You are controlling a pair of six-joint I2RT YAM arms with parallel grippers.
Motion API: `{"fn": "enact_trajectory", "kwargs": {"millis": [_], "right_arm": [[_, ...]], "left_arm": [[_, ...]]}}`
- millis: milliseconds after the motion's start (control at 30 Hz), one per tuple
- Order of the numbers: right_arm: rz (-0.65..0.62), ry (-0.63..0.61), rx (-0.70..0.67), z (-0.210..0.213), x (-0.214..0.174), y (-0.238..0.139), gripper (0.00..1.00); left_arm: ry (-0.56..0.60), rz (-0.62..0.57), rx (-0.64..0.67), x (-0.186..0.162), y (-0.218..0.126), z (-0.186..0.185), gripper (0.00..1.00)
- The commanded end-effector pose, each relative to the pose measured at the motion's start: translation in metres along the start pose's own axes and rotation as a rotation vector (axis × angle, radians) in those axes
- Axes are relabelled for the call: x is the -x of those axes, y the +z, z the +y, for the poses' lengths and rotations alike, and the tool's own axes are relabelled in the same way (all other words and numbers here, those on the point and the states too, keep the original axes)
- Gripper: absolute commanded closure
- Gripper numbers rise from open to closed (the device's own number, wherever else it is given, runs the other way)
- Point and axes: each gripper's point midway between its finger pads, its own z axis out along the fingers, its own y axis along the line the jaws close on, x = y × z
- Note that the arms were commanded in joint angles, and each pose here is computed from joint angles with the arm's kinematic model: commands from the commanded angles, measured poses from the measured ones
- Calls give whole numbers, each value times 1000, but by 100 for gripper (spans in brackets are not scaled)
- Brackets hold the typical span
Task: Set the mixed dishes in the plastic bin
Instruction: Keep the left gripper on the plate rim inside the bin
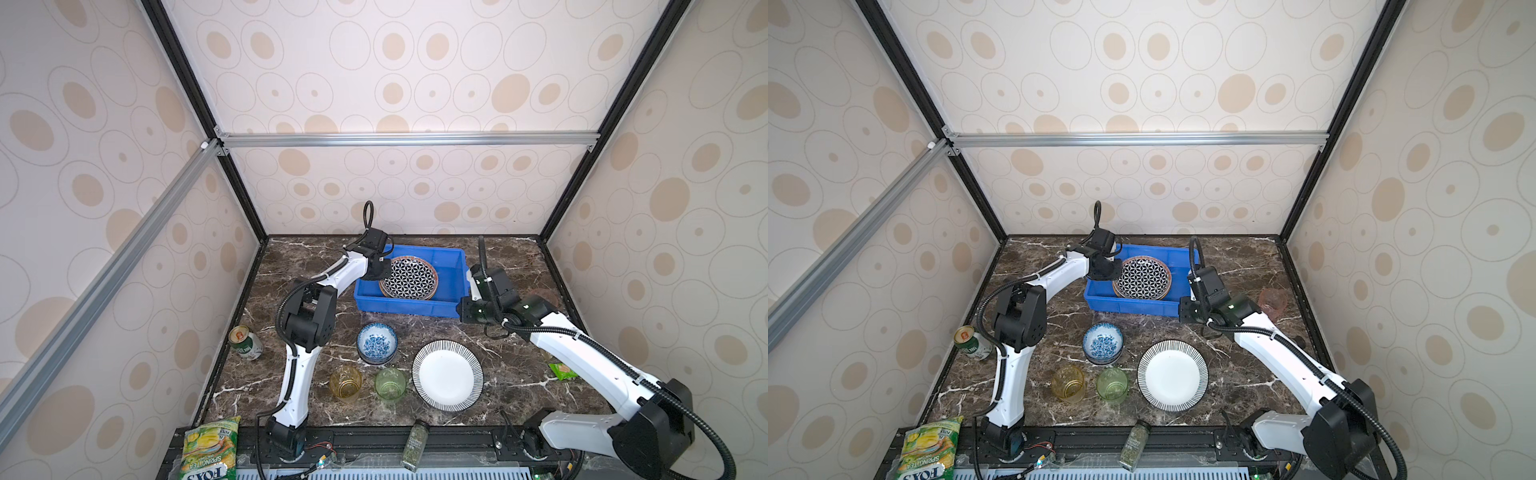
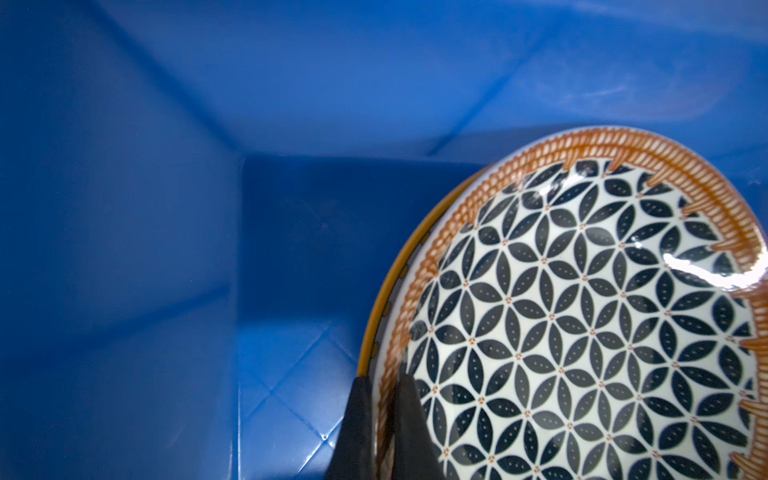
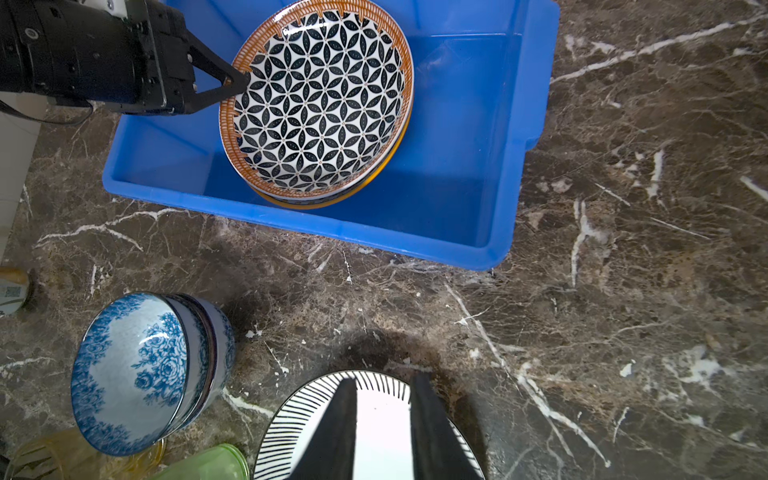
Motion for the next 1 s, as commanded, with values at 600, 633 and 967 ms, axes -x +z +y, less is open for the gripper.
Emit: {"fn": "enact_trajectory", "kwargs": {"millis": [600,633,967], "right_arm": [[15,18,16,0,-7,0,73],[16,17,16,0,-7,0,73],[26,12,11,-1,-8,1,73]], "left_arm": [[76,141,196,-46,23,35,86],[75,139,196,-45,22,35,86],[78,90,207,-27,4,34,80]]}}
